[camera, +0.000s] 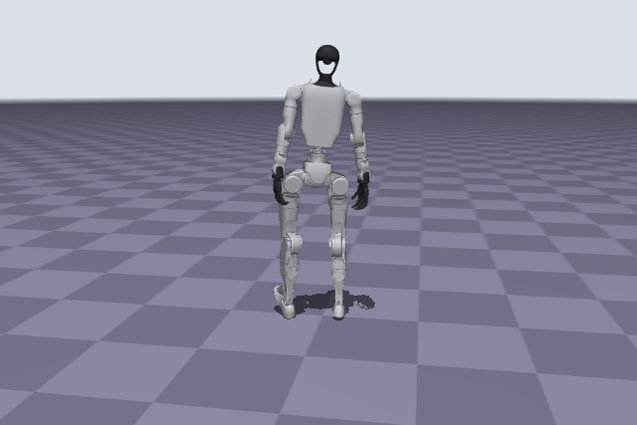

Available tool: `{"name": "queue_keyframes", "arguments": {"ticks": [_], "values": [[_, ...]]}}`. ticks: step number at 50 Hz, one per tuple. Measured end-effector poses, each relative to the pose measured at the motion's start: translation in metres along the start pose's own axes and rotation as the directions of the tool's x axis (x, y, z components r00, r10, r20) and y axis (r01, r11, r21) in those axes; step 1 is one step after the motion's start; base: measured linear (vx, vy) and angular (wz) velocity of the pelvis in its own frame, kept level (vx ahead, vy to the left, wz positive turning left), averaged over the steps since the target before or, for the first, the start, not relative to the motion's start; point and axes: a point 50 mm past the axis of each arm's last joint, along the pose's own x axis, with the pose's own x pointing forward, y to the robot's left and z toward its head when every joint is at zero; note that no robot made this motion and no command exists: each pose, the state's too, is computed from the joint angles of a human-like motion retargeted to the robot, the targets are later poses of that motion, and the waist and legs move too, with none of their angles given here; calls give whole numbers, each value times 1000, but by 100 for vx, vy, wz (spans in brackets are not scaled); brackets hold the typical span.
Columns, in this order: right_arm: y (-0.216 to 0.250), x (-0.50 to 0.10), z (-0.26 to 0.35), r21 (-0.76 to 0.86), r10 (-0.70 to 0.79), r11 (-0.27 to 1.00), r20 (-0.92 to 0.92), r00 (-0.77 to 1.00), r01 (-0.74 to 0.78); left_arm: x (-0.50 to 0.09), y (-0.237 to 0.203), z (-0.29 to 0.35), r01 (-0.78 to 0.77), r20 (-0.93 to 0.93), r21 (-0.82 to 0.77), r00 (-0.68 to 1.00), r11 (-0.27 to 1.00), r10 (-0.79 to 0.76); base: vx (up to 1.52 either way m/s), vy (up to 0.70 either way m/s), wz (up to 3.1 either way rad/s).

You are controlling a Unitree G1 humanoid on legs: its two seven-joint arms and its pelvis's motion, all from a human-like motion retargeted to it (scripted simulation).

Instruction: In place motions

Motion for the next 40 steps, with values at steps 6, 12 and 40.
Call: {"name": "queue_keyframes", "arguments": {"ticks": [6,12,40], "values": [[0,0,0,-1,0,1000,0,1000,0,0,0,0,-1,-2,0,1000,1000,1,0,0,0],[-1,0,0,-2,-1,1000,0,1000,1,0,1,0,-1,-3,5,1000,1000,1,0,0,0],[-2,0,1,-3,-6,1000,2,1000,6,0,0,1,4,2,14,1000,1000,-4,0,0,0]]}}
